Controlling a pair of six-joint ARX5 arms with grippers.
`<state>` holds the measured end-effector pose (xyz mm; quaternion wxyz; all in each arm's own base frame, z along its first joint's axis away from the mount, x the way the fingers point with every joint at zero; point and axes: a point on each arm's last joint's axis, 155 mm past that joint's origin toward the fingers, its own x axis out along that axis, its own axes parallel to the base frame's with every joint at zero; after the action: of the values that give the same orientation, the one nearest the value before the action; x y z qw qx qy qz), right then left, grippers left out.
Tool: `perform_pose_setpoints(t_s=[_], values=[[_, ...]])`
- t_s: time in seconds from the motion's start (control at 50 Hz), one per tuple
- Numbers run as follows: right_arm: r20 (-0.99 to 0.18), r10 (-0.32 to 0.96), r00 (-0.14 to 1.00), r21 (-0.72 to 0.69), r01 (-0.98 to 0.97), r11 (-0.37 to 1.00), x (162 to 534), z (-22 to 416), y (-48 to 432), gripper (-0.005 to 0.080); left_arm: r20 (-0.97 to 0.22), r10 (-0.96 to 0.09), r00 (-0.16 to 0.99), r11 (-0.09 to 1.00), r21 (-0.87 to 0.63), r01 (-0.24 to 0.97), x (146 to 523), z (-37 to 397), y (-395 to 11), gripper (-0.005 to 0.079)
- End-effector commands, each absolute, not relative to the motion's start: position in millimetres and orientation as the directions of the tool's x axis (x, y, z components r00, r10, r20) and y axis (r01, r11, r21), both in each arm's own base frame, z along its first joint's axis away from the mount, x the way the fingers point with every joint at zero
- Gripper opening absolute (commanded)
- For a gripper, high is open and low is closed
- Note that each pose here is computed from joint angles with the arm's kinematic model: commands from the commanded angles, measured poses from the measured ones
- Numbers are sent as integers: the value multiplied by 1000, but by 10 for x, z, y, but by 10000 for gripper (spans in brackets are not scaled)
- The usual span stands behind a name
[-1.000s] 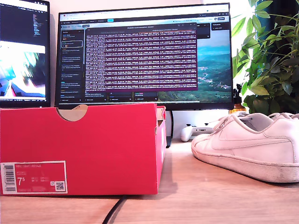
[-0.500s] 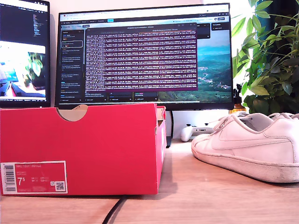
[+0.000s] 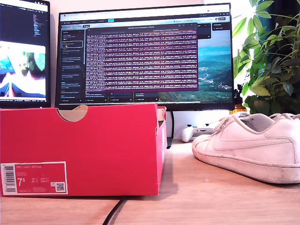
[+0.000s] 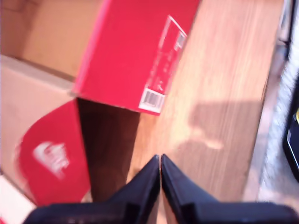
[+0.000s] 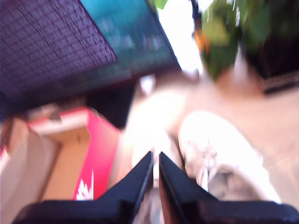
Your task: Pack the white shoes by picking the first shoe and placing it inside the red shoebox, left side, then picking and rotating the second shoe and placing it in the shoebox
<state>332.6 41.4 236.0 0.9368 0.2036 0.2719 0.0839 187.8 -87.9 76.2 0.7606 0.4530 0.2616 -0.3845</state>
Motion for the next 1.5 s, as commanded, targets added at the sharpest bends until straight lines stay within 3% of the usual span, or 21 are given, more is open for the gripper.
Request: perform_pose_setpoints(t_s=[0.0,0.38,0.68,0.9,1.48], values=[[-520,293,802,413,-64,908,3344,2265,499,-12,-747,-333,575,279,505,817,1953,743,-888,-19],[-772,400,495,368,-165,915,3161,1615,1029,13,-759,-314,571,225,525,821,2228,619,-1028,-19],[-824,383,418,309,-235,922,3111,1377,1184,187,-748,-339,571,207,532,821,2337,588,-1151,-19],[-856,319,408,224,-263,938,3170,1222,1136,397,-734,-352,582,210,544,813,2393,610,-1189,-19],[-912,314,264,211,-354,911,3074,766,1426,429,-723,-356,592,218,552,805,2428,632,-1204,-19]])
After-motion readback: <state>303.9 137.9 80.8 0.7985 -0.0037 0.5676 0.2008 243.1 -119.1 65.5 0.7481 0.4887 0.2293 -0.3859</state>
